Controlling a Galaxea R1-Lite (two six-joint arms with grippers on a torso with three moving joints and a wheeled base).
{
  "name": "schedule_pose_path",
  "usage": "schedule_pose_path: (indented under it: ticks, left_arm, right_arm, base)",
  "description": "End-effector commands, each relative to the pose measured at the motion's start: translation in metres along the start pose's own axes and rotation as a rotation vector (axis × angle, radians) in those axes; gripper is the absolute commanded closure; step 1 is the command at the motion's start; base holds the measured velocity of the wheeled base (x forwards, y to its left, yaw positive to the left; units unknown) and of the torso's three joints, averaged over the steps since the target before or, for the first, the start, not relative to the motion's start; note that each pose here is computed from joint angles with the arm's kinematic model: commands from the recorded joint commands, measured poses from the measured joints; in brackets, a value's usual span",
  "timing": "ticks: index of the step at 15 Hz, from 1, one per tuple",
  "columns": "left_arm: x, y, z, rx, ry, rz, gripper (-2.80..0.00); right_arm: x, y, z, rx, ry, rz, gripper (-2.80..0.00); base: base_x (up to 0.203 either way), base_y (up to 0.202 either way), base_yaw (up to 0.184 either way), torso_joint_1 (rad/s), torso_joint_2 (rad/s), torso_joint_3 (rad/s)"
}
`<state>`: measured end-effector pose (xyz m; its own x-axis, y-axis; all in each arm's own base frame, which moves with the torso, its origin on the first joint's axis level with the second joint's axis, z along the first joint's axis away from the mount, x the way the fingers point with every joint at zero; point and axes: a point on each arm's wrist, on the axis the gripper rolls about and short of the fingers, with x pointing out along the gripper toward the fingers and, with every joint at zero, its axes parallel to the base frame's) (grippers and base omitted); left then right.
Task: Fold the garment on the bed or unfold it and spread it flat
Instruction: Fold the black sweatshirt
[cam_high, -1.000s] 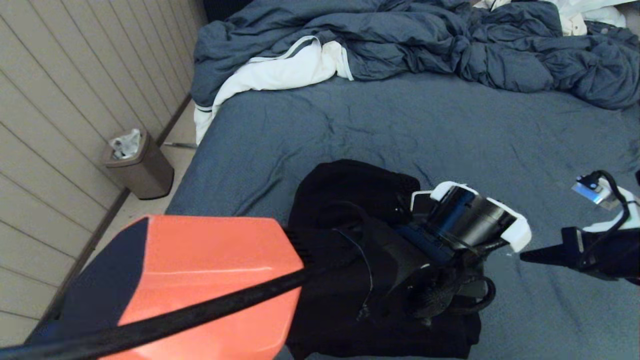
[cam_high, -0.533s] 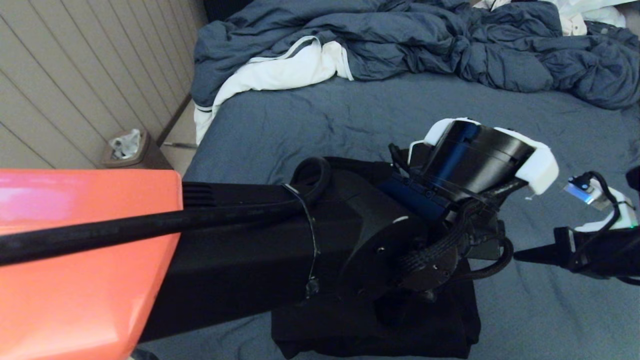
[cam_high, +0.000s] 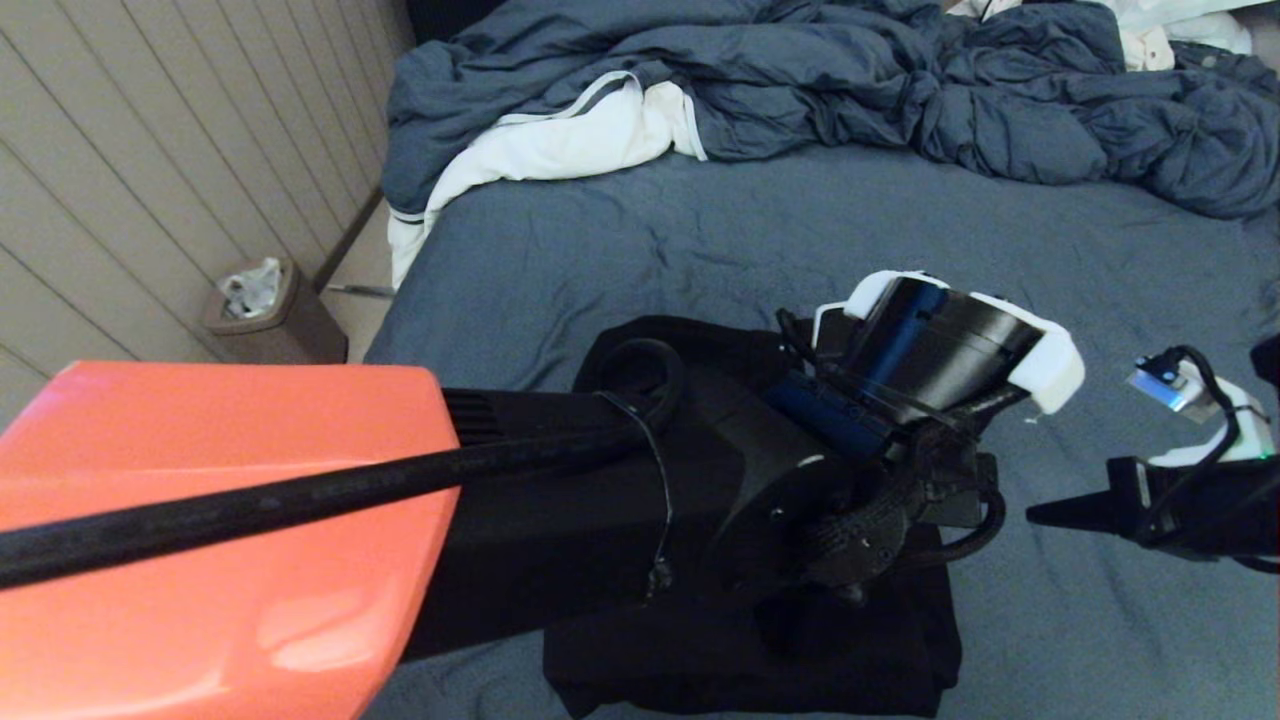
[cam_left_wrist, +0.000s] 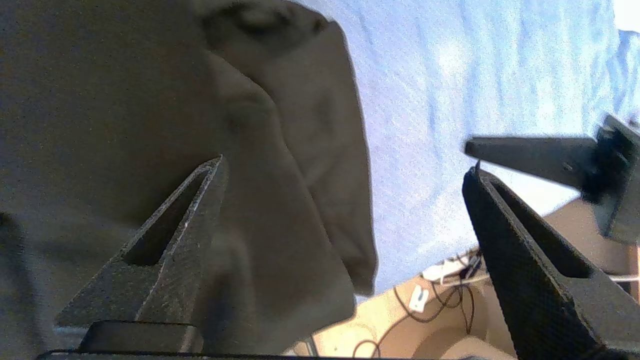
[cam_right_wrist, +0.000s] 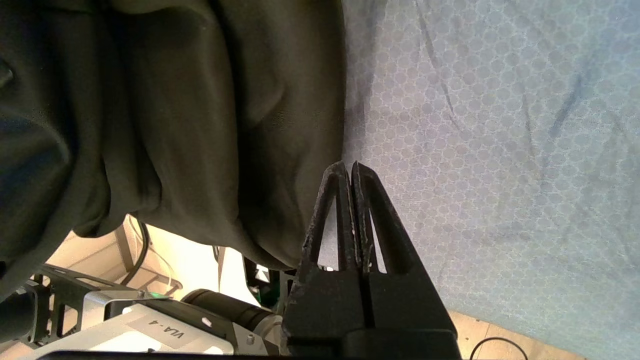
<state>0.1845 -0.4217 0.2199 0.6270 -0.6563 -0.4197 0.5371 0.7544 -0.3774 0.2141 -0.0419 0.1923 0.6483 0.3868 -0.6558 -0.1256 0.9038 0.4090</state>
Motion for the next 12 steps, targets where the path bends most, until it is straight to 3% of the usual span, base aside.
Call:
schedule_pose_path:
  ticks: [1,5,8,12]
  left_arm:
    - [-0.005,-0.004,0.001,-0.002,-0.008,-0.009,-2.8]
    - [-0.055,-0.011,0.04,-0.024,-0.114,-0.074,-2.8]
    - [-0.077,-0.01,0.056,-0.038,-0.156,-0.085,-2.8]
    - [-0.071,0.061,0.082,-0.086,-0.158,0.118,-2.8]
  right_arm:
    - [0.001,0.0,0.0,0.002,0.004,0.004,0.0]
    - [0.002,0.0,0.0,0.001,0.009,0.008,0.0]
    - [0.004,0.004,-0.002,-0.008,0.014,0.018,0.0]
    - [0.001,0.005,-0.002,-0.013,0.004,0.015,0.0]
  base:
    - [0.0,0.0,0.0,0.0,0.0,0.0]
    - [0.0,0.0,0.0,0.0,0.0,0.0]
    - [0.0,0.0,0.0,0.0,0.0,0.0]
    - [0.0,0.0,0.0,0.0,0.0,0.0]
